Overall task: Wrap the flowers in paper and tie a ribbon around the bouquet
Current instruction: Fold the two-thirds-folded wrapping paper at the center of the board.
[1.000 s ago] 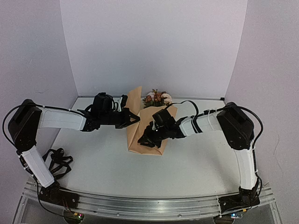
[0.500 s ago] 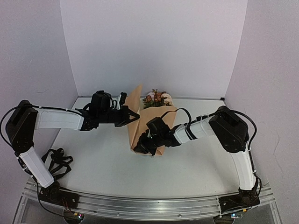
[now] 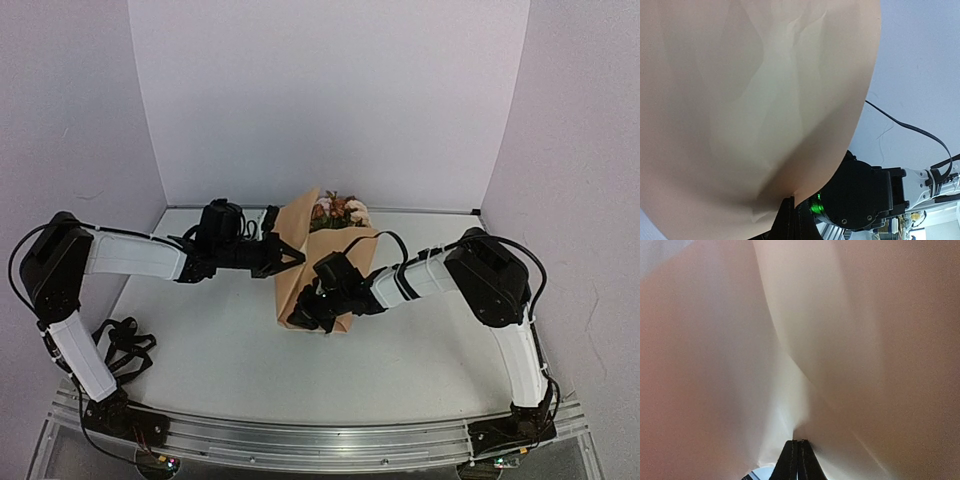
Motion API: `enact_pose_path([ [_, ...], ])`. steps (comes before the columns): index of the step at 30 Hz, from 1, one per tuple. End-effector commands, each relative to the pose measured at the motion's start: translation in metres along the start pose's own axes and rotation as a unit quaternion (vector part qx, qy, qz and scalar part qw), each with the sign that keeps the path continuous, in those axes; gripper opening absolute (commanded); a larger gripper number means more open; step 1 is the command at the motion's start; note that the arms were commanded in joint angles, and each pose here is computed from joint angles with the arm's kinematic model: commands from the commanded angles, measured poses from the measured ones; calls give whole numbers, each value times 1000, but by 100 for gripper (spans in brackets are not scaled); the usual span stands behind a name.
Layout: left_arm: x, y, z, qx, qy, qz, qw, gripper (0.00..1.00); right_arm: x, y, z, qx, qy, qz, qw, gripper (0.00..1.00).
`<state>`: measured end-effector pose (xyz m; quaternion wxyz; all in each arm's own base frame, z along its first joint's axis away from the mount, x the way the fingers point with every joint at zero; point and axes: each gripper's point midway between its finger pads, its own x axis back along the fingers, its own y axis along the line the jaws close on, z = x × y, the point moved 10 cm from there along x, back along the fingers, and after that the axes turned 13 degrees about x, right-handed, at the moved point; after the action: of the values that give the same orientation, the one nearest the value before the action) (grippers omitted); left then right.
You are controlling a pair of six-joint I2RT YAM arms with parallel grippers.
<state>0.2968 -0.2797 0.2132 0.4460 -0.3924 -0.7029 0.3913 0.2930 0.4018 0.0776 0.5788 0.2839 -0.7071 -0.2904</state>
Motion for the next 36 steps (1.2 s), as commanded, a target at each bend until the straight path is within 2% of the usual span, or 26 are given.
enact_pose_path([
  [1, -5, -17, -9, -5, 2, 49, 999, 0, 12, 23, -5, 41, -28, -17, 999, 5],
  [6, -9, -15, -13, 16, -3, 51, 999, 0, -4, 14, 9, 39, -8, -2, 999, 5],
  [17, -13, -17, -16, 46, -6, 80, 996, 0, -14, 3, 18, 34, -6, 17, 999, 4],
  [29, -17, -2, -7, 41, 31, 58, 997, 0, 33, 42, 9, 82, -58, -11, 995, 7],
  [36, -16, -5, -13, 25, 40, 58, 997, 0, 61, 45, 12, 124, -82, 18, 989, 9],
])
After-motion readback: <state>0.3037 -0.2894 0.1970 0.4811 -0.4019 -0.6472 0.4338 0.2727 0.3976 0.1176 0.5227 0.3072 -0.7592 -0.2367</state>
